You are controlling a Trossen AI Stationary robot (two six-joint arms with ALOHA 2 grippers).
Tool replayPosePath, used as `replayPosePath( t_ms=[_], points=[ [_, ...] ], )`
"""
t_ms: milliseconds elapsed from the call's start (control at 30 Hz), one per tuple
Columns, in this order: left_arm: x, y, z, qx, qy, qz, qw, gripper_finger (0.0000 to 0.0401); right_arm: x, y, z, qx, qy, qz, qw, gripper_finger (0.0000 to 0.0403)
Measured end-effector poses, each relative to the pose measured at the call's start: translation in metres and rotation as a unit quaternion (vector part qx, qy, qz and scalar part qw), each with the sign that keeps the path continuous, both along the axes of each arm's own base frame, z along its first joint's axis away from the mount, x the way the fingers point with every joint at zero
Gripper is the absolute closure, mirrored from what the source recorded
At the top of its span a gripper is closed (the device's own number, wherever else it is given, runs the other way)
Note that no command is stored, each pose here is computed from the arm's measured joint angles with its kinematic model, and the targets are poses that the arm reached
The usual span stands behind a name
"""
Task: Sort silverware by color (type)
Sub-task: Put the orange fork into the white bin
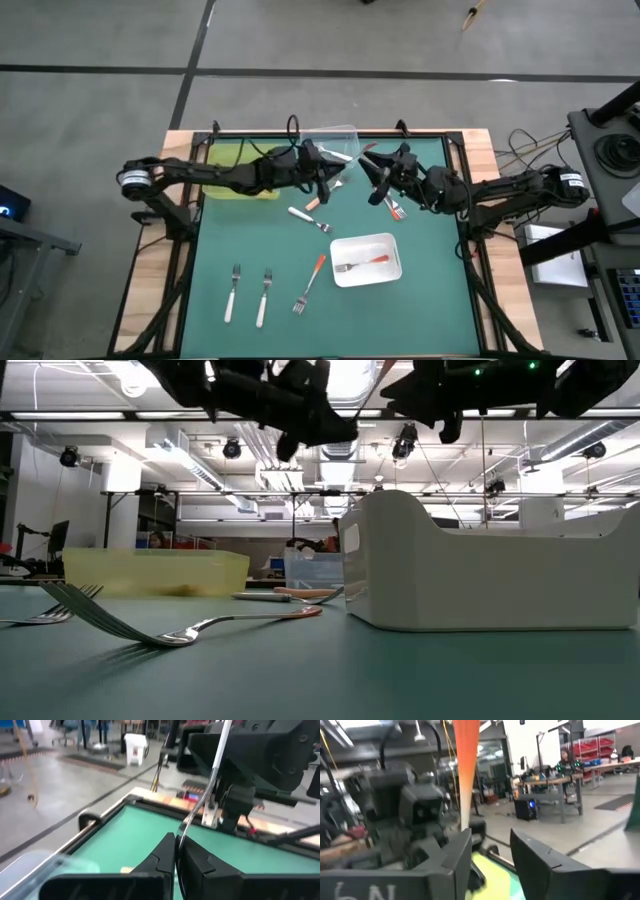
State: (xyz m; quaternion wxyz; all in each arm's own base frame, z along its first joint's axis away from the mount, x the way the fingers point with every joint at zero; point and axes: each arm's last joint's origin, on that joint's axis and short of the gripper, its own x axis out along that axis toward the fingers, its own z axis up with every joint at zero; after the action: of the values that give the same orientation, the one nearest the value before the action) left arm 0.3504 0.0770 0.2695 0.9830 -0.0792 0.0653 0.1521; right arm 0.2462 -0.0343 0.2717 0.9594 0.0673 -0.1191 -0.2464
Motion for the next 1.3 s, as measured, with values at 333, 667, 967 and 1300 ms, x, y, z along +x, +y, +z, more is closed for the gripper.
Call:
replayPosePath(
  t_ms=[333, 667, 967, 1300],
  points=[
    [-0.062, 0.005, 0.009, -0.087, 0.194, 0.031, 0.977, 0.0401, 0.012, 0.012, 0.009, -0.105, 0.263, 0.027, 0.959, 0.0254],
    [-0.084, -0.003, -0.001, -0.294, 0.264, -0.051, 0.917, 0.0401, 0.044, 0.05, 0.052, -0.312, 0.376, 0.097, 0.867, 0.0273],
    [-0.083, -0.007, 0.0, -0.391, 0.254, -0.08, 0.881, 0.0401, 0.097, 0.054, 0.059, -0.319, 0.485, 0.13, 0.804, 0.0259],
    [-0.083, -0.008, 0.0, -0.442, 0.248, -0.061, 0.86, 0.0401, 0.14, 0.053, 0.051, -0.324, 0.559, 0.136, 0.751, 0.0252]
  ],
)
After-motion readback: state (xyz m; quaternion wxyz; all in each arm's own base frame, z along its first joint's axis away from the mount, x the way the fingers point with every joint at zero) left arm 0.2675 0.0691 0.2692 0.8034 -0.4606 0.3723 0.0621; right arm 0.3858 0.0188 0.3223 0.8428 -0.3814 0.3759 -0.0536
